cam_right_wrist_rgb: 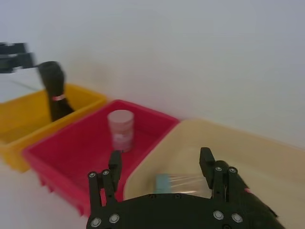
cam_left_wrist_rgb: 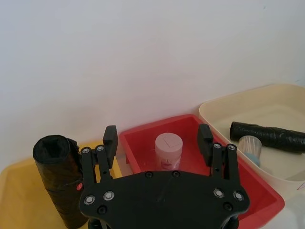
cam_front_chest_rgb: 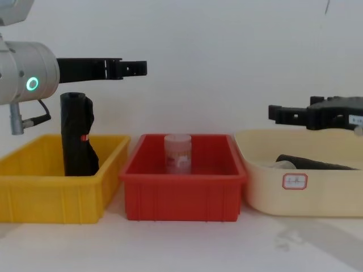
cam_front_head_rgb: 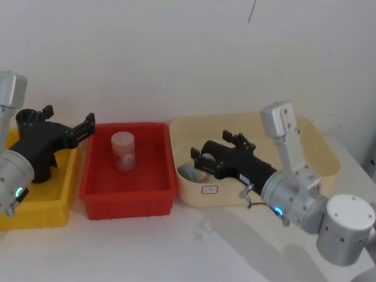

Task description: Pick up the garbage bag with the one hand and transfer it to the other hand.

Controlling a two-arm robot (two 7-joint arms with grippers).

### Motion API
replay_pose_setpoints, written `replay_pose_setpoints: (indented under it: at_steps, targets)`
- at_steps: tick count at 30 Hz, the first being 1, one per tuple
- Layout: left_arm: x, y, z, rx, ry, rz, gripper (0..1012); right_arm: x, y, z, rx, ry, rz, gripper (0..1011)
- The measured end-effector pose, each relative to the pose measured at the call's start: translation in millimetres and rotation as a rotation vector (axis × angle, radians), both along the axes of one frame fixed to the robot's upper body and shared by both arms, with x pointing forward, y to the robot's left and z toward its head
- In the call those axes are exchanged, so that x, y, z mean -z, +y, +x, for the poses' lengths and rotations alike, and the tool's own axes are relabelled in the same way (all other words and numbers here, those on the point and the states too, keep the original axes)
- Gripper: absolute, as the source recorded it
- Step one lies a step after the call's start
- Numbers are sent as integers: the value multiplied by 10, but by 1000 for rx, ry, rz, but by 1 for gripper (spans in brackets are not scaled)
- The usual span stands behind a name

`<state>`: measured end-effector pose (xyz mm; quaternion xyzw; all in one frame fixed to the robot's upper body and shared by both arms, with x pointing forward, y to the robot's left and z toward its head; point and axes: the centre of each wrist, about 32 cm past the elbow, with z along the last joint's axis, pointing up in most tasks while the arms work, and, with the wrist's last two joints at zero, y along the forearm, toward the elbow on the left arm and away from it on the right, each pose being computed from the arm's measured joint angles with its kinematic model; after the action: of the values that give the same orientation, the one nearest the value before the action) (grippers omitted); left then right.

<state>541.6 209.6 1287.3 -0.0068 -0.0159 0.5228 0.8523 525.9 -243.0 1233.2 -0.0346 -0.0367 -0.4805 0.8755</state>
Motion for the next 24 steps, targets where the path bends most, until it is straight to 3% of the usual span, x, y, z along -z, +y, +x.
replay_pose_setpoints:
  at_steps: [11,24]
  targets:
    - [0,0,0,0,0,0,1001,164,32,-205,-100,-64,-4,999]
    - [0,0,0,0,0,0,1001,229,47,-296,-143,-91,-5,1000]
